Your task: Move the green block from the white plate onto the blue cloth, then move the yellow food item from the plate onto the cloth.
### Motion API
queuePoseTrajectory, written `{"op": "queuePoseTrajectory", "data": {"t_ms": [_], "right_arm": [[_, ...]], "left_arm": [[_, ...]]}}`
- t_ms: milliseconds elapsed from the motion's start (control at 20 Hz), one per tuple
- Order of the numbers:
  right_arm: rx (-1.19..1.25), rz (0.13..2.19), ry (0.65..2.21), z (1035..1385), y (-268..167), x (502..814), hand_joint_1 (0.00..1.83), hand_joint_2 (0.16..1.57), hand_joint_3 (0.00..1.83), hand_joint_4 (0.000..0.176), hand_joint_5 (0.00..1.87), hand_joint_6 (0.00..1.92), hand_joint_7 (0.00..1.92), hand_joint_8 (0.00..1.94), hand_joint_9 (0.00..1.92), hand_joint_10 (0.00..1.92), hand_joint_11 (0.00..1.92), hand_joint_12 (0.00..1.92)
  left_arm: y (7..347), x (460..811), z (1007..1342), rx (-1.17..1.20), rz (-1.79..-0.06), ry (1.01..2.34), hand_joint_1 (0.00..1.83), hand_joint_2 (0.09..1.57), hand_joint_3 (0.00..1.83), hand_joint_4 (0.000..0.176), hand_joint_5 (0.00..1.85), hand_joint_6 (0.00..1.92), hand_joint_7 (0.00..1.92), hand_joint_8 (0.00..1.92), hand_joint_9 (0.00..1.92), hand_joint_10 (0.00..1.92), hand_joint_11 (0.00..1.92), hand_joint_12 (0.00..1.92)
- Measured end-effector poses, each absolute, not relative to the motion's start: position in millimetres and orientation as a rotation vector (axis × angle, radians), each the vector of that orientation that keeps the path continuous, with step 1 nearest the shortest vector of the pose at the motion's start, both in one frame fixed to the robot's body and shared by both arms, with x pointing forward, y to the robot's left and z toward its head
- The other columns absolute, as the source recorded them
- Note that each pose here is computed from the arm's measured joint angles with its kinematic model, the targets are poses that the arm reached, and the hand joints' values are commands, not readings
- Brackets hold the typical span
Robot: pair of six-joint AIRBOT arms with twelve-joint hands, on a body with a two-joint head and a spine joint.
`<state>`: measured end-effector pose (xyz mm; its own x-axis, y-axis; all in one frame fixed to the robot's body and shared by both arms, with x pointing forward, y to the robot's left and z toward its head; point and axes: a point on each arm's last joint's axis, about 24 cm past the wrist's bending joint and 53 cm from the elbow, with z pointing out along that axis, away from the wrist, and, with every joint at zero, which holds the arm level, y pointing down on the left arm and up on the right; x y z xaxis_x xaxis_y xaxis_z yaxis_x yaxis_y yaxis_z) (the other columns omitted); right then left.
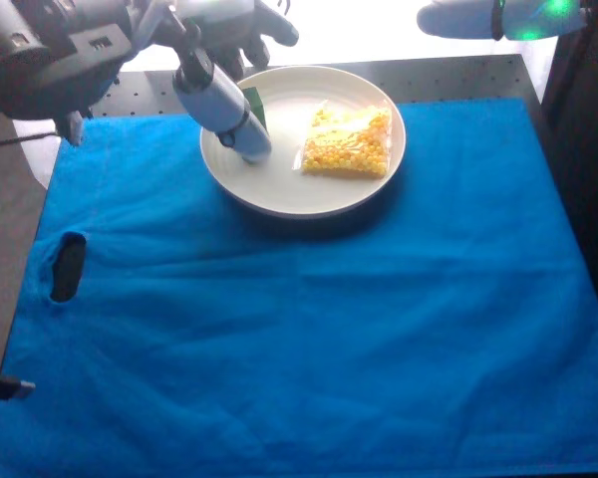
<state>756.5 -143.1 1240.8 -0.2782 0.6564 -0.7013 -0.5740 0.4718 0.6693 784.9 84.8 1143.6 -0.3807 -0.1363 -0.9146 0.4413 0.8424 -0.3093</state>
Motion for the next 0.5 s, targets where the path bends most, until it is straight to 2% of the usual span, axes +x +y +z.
{"op": "queuePoseTrajectory", "data": {"t_ms": [50,100,200,250,300,400,500], "right_arm": [[0.075,1.188,1.423,1240.6,-142.8,756.2,0.37,0.90,0.00,0.025,0.26,0.01,0.34,0.02,0.29,0.00,0.00,0.98],[0.075,1.190,1.423,1240.5,-142.1,755.8,0.34,0.91,0.00,0.005,0.27,0.01,0.36,0.01,0.28,0.00,0.00,0.97],[0.070,1.191,1.425,1240.2,-140.5,754.9,0.33,0.91,0.00,0.000,0.27,0.00,0.35,0.00,0.27,0.00,0.00,0.94],[0.069,1.193,1.425,1240.0,-139.9,754.8,0.32,0.92,0.00,0.000,0.27,0.00,0.35,0.00,0.27,0.00,0.00,0.93],[0.070,1.194,1.425,1239.9,-139.5,754.8,0.33,0.91,0.00,0.012,0.27,0.00,0.35,0.00,0.27,0.00,0.00,0.91],[0.069,1.194,1.425,1239.9,-139.5,754.7,0.36,0.92,0.00,0.033,0.26,0.00,0.35,0.00,0.26,0.00,0.00,0.88],[0.069,1.195,1.425,1239.9,-138.9,754.4,0.37,0.91,0.00,0.027,0.26,0.00,0.35,0.00,0.26,0.00,0.01,0.84]], "left_arm": [[83.9,785.5,1141.0,0.230,-0.621,1.871,0.97,0.80,0.00,0.013,0.41,0.00,0.71,0.01,0.91,0.02,0.77,1.01],[83.5,785.8,1139.0,0.231,-0.618,1.875,0.97,0.80,0.00,0.014,0.41,0.00,0.66,0.00,0.91,0.02,0.79,0.97],[84.6,786.1,1137.8,0.230,-0.616,1.877,0.97,0.79,0.00,0.000,0.41,0.00,0.62,0.00,0.89,0.01,0.83,0.93],[85.3,785.9,1136.4,0.230,-0.615,1.878,0.98,0.80,0.00,0.000,0.42,0.00,0.66,0.00,0.90,0.01,0.88,0.89],[85.7,786.3,1132.9,0.230,-0.610,1.885,0.98,0.80,0.00,0.000,0.41,0.00,0.68,0.01,0.89,0.00,0.86,0.88],[86.1,786.2,1128.1,0.230,-0.601,1.896,0.97,0.81,0.00,0.000,0.40,0.00,0.76,0.00,0.91,0.00,0.75,1.02],[84.0,786.0,1127.9,0.233,-0.605,1.896,0.96,0.83,0.00,0.000,0.39,0.00,0.76,0.00,0.91,0.00,0.68,1.08]]}}
